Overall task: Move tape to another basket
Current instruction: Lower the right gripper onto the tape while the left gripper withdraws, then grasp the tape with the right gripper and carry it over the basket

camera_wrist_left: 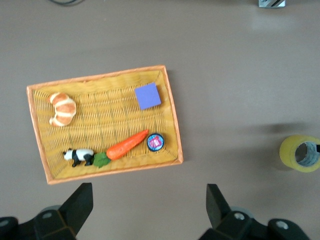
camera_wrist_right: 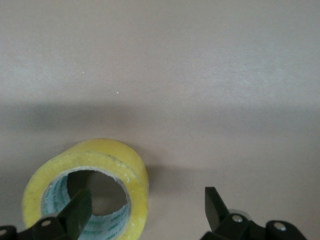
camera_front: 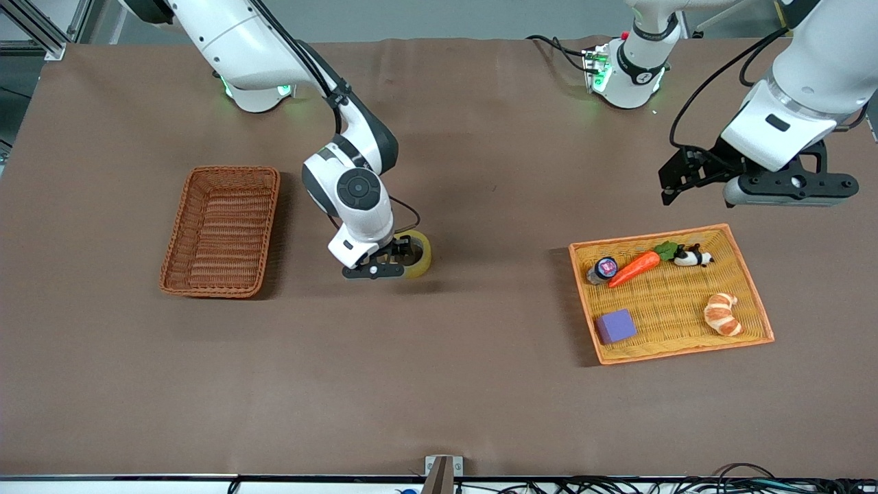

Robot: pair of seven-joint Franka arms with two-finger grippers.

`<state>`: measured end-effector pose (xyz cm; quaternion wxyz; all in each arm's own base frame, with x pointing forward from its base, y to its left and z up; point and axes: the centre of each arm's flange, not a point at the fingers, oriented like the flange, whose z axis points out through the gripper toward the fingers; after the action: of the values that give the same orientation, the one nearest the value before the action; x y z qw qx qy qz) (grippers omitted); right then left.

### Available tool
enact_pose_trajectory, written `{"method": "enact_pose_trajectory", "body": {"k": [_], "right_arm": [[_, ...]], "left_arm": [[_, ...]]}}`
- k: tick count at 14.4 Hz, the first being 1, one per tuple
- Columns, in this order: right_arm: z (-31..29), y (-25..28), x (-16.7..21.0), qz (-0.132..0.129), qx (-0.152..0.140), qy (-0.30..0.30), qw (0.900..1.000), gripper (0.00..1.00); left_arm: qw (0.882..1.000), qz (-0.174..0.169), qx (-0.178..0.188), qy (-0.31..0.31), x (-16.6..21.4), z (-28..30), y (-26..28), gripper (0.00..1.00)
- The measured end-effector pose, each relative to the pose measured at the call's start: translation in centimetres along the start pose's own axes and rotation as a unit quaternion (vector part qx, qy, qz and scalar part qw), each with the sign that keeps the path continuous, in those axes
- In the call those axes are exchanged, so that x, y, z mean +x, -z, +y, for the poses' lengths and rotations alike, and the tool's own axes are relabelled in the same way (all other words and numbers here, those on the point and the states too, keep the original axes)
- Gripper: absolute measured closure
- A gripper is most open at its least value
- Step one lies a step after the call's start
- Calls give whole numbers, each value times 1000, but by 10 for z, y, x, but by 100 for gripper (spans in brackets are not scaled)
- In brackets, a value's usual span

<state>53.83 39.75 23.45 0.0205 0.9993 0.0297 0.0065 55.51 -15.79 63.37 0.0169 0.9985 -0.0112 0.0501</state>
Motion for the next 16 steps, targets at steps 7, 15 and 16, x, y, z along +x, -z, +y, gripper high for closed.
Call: {"method": "enact_pose_trajectory", "body": {"k": [7,15,16], "right_arm": [[-11,-38,-13,13,19,12,1000,0],[-8,-49,-20,20,23,17,999,40],[-8,-49,-19,20,23,14,999,50]], "left_arm": [[1000,-14,5,18,0,-13,-6,0],[1000,-19,7,15,-1,-15,-10,0],[1000,-23,8,14,-2,-18,-10,0]]}}
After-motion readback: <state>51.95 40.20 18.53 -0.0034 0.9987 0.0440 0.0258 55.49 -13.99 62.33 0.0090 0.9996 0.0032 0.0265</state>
